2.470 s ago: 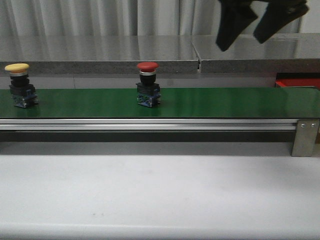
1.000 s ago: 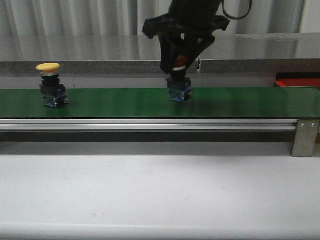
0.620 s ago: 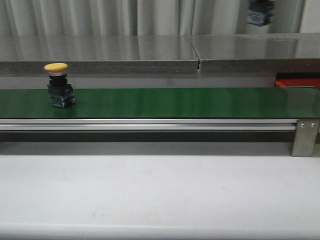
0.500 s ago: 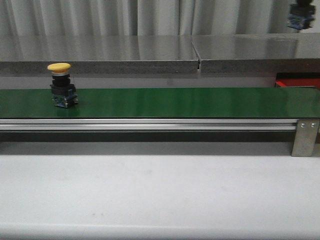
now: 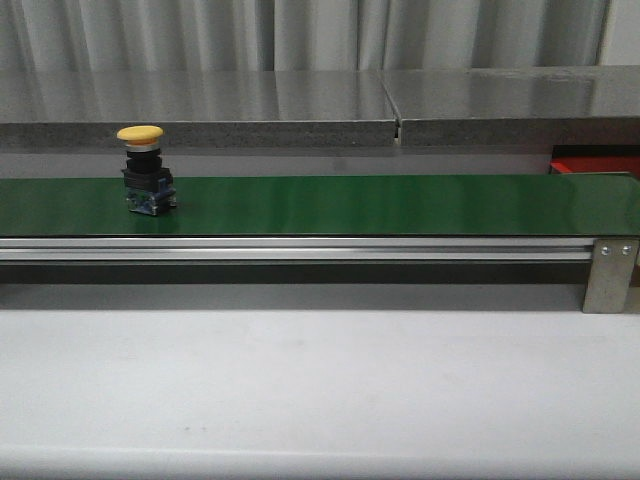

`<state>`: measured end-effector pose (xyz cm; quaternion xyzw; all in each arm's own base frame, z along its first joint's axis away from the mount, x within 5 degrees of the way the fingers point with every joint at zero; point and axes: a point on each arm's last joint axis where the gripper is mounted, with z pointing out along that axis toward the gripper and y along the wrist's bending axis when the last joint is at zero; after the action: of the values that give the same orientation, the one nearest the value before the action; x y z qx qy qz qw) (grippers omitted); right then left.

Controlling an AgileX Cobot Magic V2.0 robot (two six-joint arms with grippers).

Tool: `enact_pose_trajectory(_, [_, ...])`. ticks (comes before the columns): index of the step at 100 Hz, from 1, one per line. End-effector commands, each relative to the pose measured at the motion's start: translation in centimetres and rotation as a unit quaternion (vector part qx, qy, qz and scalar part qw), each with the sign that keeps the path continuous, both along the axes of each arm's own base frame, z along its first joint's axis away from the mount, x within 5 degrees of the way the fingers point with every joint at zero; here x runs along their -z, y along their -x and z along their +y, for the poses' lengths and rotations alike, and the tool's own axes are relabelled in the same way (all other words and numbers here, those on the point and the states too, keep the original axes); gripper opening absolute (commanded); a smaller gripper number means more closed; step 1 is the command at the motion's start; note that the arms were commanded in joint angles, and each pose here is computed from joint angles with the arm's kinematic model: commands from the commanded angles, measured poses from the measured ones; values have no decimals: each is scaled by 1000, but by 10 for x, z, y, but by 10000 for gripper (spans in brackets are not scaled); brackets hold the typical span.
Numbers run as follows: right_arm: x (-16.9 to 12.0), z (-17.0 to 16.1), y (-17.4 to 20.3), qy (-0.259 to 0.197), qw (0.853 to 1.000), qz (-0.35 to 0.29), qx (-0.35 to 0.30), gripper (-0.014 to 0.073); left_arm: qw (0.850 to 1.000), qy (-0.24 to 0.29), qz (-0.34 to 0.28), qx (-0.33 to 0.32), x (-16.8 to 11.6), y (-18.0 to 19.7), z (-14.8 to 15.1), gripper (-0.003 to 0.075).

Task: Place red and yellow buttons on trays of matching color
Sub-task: 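Carry the red button to the red tray and open the right gripper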

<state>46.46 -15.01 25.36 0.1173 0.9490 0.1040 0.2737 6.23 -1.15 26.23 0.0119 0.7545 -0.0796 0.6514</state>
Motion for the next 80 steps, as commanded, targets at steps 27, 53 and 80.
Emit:
enact_pose_trajectory(27, [-13, -5, -5, 1, 999, -44, 11, 146, 999, 12, -47, -8, -16, 0, 1, -20])
enact_pose_trajectory(53, [-8, -5, -5, -3, 999, -35, 8, 147, 999, 12, -47, -8, -16, 0, 1, -20])
enact_pose_trajectory(80, [-6, -5, -5, -4, 1000, -28, 6, 316, 999, 12, -47, -8, -16, 0, 1, -20])
